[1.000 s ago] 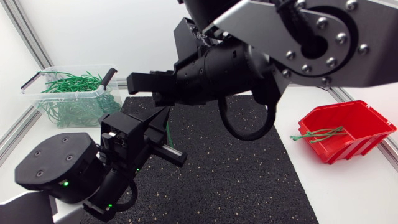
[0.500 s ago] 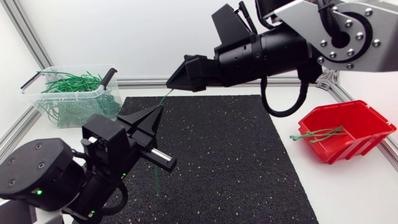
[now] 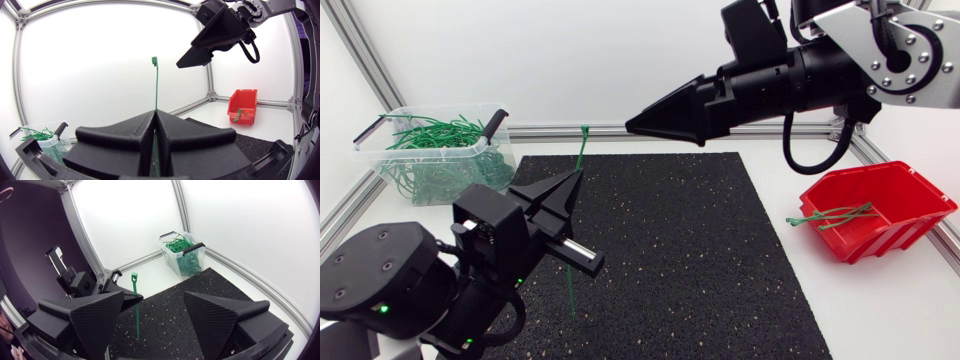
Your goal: Take a green cable tie from the red box, thread the tail through the head to close it, then place it in the transparent bin on the left.
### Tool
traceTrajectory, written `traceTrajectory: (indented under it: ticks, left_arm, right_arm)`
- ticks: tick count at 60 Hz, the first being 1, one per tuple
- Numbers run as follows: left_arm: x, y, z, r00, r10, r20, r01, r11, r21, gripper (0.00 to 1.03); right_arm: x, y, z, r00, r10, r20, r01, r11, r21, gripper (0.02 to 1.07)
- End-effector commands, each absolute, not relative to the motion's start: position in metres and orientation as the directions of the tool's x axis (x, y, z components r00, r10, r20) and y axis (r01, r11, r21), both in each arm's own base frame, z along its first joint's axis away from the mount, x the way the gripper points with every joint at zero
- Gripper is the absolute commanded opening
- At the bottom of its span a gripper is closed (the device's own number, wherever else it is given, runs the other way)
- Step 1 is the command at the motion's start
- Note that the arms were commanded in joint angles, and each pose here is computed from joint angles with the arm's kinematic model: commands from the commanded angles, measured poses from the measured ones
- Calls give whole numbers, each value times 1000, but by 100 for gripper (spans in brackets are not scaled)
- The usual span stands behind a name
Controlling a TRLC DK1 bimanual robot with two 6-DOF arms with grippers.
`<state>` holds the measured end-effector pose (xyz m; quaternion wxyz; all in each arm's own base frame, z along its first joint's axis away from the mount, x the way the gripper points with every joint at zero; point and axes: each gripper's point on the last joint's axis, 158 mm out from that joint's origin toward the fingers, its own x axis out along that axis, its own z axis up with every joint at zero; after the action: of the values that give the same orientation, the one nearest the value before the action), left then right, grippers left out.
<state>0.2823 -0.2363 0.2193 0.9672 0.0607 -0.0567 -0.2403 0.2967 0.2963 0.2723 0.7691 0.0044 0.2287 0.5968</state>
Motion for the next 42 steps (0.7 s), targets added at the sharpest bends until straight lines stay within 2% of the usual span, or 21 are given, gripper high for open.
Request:
traceTrajectory:
  ticks: [1,10,16,27,42]
  left_arm:
    - [281,-233,211,878,-474,66,460,874,158,4]
    - [281,-235,212,875,-479,68,465,871,156,4]
    - [281,-237,213,868,-493,67,480,865,148,4]
    - [283,-244,213,844,-532,63,519,841,150,4]
    - [300,-254,198,775,-632,-20,630,770,102,4]
  right_arm:
    - [295,300,266,153,920,-362,-957,229,178,97]
    - [294,303,258,127,913,-387,-990,139,2,97]
    - [284,304,244,69,892,-446,-997,48,-58,97]
    - [280,312,224,8,873,-487,-998,-22,-55,97]
    - [280,312,216,-10,869,-495,-998,-39,-48,96]
